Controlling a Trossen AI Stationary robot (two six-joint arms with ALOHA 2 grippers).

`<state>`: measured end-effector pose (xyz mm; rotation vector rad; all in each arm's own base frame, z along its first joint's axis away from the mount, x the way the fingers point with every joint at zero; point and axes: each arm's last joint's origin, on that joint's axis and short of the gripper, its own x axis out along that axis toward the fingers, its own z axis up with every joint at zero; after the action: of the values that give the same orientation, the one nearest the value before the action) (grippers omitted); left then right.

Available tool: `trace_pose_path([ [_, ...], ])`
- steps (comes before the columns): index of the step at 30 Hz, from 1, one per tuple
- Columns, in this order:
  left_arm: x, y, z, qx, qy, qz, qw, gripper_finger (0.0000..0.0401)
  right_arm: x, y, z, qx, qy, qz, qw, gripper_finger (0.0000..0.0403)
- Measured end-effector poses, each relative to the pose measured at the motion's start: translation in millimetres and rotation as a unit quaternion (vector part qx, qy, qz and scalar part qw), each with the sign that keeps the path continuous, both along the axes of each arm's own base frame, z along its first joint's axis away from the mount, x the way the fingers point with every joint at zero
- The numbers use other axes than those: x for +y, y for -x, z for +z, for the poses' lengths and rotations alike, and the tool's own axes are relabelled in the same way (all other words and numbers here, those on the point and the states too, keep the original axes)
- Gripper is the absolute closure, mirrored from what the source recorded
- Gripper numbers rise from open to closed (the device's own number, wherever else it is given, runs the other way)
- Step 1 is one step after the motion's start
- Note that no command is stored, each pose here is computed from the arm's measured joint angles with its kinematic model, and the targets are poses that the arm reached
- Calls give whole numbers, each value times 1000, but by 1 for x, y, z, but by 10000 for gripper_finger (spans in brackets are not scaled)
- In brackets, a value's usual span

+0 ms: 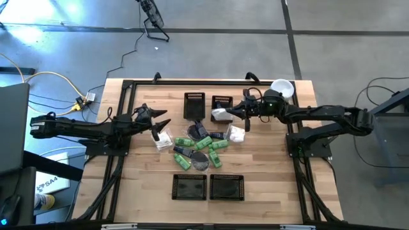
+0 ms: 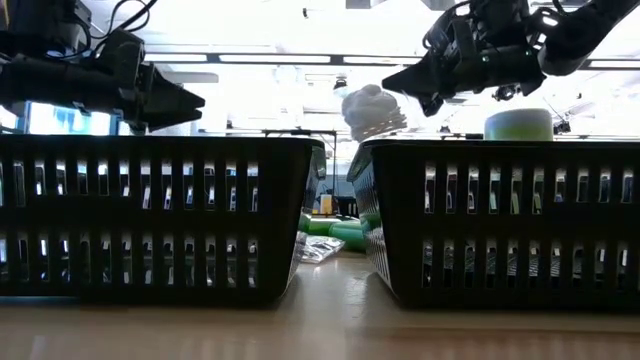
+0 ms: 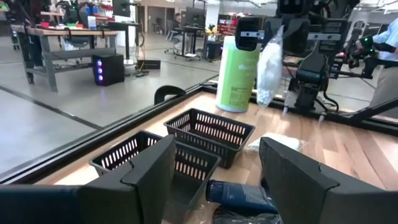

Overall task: Pick & Place Travel size toiletries
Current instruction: Put the cotton pack into the top left black bin

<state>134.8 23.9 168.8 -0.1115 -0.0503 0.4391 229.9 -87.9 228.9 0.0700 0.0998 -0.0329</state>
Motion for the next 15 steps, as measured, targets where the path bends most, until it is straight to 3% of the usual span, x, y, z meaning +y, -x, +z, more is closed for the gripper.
trace_pose_path([
  [15, 2, 2, 7, -36, -6, 49, 998, 171, -28, 15, 0, -4, 9, 5, 1000, 401],
])
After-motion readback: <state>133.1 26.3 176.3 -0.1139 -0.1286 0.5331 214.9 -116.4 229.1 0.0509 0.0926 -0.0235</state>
